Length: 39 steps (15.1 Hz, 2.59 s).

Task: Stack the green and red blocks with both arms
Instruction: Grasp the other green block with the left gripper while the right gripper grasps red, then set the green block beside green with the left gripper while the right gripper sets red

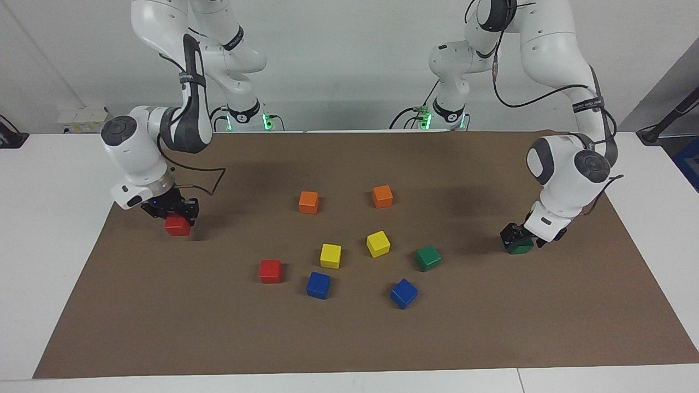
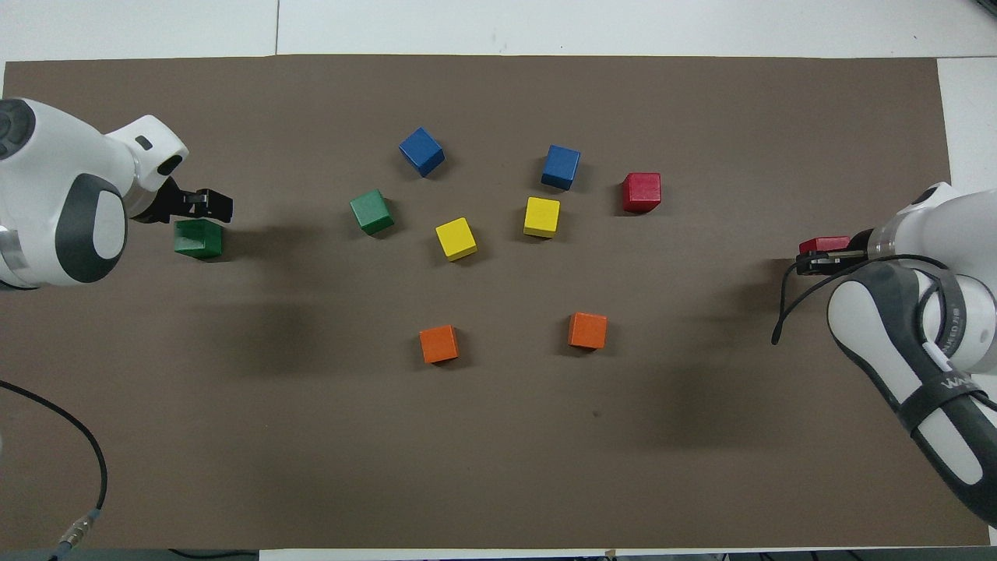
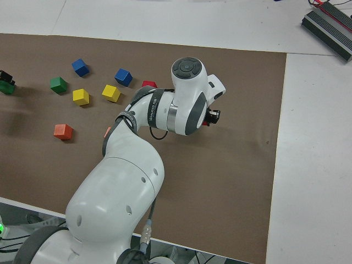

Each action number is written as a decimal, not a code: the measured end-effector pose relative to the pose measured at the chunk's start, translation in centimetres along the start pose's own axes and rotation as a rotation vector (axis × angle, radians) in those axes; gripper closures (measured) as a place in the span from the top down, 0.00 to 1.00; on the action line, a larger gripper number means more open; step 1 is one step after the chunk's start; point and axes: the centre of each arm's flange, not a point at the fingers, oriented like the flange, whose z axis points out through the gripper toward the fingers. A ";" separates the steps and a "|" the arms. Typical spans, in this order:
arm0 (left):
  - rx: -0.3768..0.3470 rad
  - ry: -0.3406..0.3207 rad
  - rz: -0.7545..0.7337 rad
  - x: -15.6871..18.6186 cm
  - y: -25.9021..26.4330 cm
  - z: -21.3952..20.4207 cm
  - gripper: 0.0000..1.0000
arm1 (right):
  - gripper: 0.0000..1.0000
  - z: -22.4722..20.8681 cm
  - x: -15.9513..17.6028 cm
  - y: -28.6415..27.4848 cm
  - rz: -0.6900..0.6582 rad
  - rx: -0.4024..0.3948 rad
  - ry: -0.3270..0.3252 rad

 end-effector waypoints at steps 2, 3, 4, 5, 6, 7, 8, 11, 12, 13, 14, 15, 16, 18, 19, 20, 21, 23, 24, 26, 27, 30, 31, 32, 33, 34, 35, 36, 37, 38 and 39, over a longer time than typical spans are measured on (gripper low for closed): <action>-0.015 -0.011 -0.122 1.1 6.3 -4.5 1.00 | 0.56 2.1 0.4 -0.3 -0.007 -0.008 0.013; -0.020 0.001 -0.173 1.2 10.0 -5.6 1.00 | 0.56 3.2 0.6 -0.4 -0.010 -0.012 0.019; -0.026 0.015 -0.210 1.2 13.7 -5.8 1.00 | 0.56 4.2 0.8 -0.6 -0.013 -0.014 0.019; -0.029 0.025 -0.249 0.9 16.9 -5.2 1.00 | 0.56 4.2 1.0 -0.7 -0.016 -0.015 0.027; -0.023 0.043 -0.293 0.8 19.1 -4.1 1.00 | 0.56 4.3 1.0 -0.7 -0.017 -0.015 0.026; -0.005 0.076 -0.327 0.6 20.9 -2.3 1.00 | 0.56 4.3 1.0 -0.8 -0.018 -0.015 0.025; 0.009 0.107 -0.341 0.4 22.2 -0.3 1.00 | 0.62 4.3 1.1 -0.9 -0.018 -0.014 0.019; 0.023 0.117 -0.358 0.2 22.5 3.2 1.00 | 0.94 1.4 2.6 -1.9 -0.031 -0.005 -0.057; 0.026 0.116 -0.365 0.3 22.1 3.4 1.00 | 1.00 -0.7 3.7 -2.7 -0.041 -0.003 -0.076; 0.027 0.115 -0.376 0.3 21.7 3.7 1.00 | 1.00 -3.0 4.7 -3.5 -0.044 -0.004 -0.085; 0.026 0.115 -0.403 0.1 21.4 4.3 1.00 | 1.00 -5.3 5.6 -4.6 -0.040 -0.011 -0.083; 0.015 0.124 -0.444 -0.3 21.3 5.3 1.00 | 1.00 -7.5 6.5 -6.2 -0.029 -0.022 -0.068; -0.002 0.138 -0.480 -0.8 21.4 6.5 1.00 | 1.00 -9.1 7.4 -8.4 -0.009 -0.034 -0.047; -0.021 0.147 -0.508 -1.9 21.7 8.4 1.00 | 1.00 -9.9 8.6 -13.2 0.025 -0.040 -0.024; -0.024 0.147 -0.514 -2.2 21.8 8.8 1.00 | 1.00 -9.4 9.3 -15.6 0.044 -0.043 -0.019; -0.025 0.147 -0.516 -2.3 21.8 8.8 1.00 | 1.00 -8.5 10.0 -17.4 0.062 -0.048 -0.020; -0.026 0.149 -0.517 -2.4 21.8 8.7 1.00 | 1.00 -7.3 10.7 -18.8 0.078 -0.052 -0.024; -0.022 0.146 -0.518 -2.4 21.7 8.4 0.81 | 1.00 -4.9 12.1 -21.2 0.085 -0.050 -0.023; -0.013 0.137 -0.518 -2.6 21.8 8.1 0.69 | 1.00 -4.1 12.7 -22.3 0.083 -0.049 -0.017; 0.014 0.110 -0.510 -2.7 22.4 6.8 0.55 | 1.00 -3.1 13.7 -23.7 0.076 -0.050 -0.007; 0.035 0.093 -0.504 -2.4 22.9 5.5 0.55 | 1.00 -2.8 14.1 -24.1 0.072 -0.047 0.006; 0.113 0.034 -0.344 -1.2 20.7 0.1 0.55 | 1.00 -2.2 14.8 -25.1 0.064 -0.030 0.057; 0.129 0.016 -0.266 -0.7 17.8 -1.8 0.55 | 1.00 -1.9 14.9 -25.4 0.061 -0.024 0.073; 0.136 0.001 -0.201 -0.3 13.8 -3.6 0.55 | 1.00 -1.4 15.0 -25.6 0.060 -0.021 0.081; 0.139 -0.009 -0.143 0.0 9.3 -5.0 0.55 | 1.00 -0.8 14.9 -25.7 0.058 -0.019 0.085; 0.138 -0.016 -0.093 0.1 5.1 -5.9 0.55 | 1.00 0.0 14.8 -25.8 0.057 -0.018 0.087; 0.128 -0.022 -0.055 0.0 1.6 -6.1 0.55 | 1.00 0.7 14.6 -25.9 0.056 -0.016 0.088; 0.116 -0.021 -0.027 -0.1 -1.0 -5.6 0.55 | 1.00 1.4 14.4 -26.0 0.054 -0.015 0.086; 0.110 -0.013 0.000 -0.2 -2.6 -4.8 0.55 | 1.00 2.0 14.1 -26.1 0.052 -0.015 0.081; 0.107 -0.002 0.034 -0.4 -3.5 -3.7 0.55 | 1.00 2.4 13.9 -26.2 0.050 -0.016 0.077; 0.105 0.006 0.064 -0.5 -3.6 -2.8 0.55 | 1.00 2.7 13.8 -26.2 0.049 -0.017 0.076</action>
